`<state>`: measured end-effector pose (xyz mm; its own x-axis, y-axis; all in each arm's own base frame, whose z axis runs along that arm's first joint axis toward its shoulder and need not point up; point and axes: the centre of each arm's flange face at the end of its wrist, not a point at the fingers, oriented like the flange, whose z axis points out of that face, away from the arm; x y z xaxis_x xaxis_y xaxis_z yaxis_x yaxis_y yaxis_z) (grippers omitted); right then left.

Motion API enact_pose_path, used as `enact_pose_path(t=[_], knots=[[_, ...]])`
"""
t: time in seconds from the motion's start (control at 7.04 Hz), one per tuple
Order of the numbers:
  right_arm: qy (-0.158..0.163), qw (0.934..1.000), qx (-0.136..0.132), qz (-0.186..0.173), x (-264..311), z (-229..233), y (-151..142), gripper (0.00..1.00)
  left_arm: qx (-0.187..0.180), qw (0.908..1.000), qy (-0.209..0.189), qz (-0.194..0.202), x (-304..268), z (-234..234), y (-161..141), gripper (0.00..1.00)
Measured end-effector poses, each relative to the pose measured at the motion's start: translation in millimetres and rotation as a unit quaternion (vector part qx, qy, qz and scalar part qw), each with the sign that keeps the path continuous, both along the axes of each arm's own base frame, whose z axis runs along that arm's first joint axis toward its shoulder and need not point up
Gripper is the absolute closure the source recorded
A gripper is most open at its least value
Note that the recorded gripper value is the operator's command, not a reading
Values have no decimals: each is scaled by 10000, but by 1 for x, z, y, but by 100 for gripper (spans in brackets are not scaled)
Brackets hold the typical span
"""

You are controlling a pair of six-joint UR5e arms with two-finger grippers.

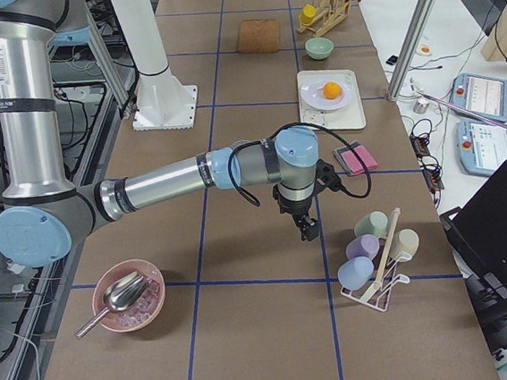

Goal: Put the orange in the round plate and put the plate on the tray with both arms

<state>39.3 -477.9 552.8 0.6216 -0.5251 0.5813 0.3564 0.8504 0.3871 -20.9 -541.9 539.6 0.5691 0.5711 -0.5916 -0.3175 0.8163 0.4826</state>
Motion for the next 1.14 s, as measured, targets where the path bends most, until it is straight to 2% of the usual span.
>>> enact_pose_path(t=[1.14], knots=[[-32, 9999, 75, -146, -12, -5, -3, 0, 7, 10000, -1, 26, 1, 5, -1, 0]])
